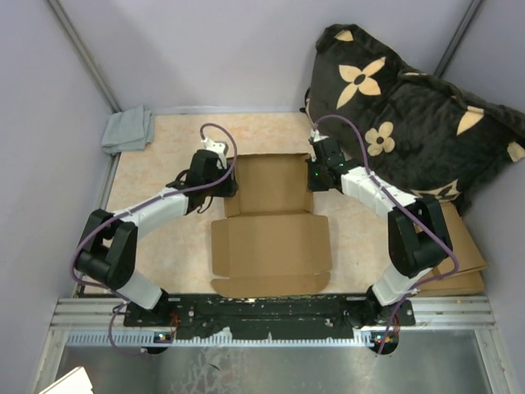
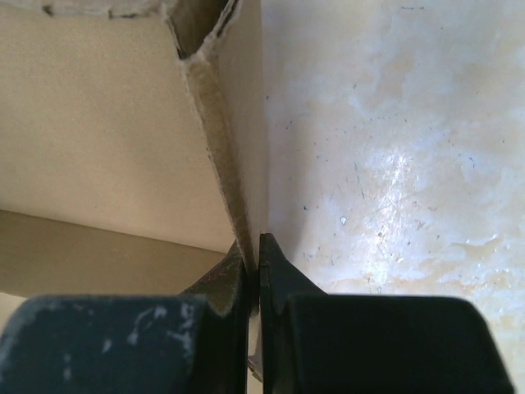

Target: Fold the paper box

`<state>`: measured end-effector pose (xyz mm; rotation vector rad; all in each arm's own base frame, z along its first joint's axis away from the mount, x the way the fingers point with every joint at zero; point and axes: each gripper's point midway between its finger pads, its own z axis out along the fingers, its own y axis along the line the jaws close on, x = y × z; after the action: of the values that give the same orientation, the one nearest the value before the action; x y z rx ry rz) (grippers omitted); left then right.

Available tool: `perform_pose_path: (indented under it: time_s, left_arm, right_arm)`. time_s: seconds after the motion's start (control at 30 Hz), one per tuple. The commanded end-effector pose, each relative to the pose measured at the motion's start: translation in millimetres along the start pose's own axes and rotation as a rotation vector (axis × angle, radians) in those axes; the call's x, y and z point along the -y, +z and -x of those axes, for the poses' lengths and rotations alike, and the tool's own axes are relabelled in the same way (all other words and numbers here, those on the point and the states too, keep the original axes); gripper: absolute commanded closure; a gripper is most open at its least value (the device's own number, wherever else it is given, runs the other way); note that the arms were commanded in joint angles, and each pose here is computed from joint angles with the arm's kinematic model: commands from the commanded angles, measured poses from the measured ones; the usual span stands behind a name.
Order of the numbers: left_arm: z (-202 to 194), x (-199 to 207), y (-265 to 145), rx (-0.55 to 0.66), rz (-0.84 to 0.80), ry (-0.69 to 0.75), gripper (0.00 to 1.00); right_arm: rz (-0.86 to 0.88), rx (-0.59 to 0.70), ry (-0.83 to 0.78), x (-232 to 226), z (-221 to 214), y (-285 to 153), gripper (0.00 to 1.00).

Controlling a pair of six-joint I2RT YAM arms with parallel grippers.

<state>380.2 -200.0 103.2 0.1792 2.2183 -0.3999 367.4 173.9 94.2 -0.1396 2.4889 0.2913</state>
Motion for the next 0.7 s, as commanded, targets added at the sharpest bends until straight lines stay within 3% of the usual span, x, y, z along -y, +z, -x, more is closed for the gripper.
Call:
perform_pose_path:
  time_s: [0.0, 0.1, 0.53, 0.67]
  left_arm:
    - [-29.2, -9.6, -2.4, -0.114, 0.082, 0.047, 0.59]
    - [-31.1, -13.4, -4.9, -0.125, 0.138, 0.064, 0.98]
    - [-17.0, -20.1, -26.4, -0.132, 0.608, 0.284, 1.00]
    - [-20.3, -16.3, -27.3, -0.119, 0.594, 0.233, 1.00]
  right_arm:
    - [0.049, 0.081, 0.015, -14.8, 17.4, -20.0, 1.00]
    - [0.049, 0.085, 0.018, -15.4, 15.0, -22.8, 1.00]
    - [0.039, 0.068, 0.056, -21.9, 3.9, -23.8, 1.00]
    - [0.036, 0.054, 0.057, -22.2, 1.5, -22.1, 1.00]
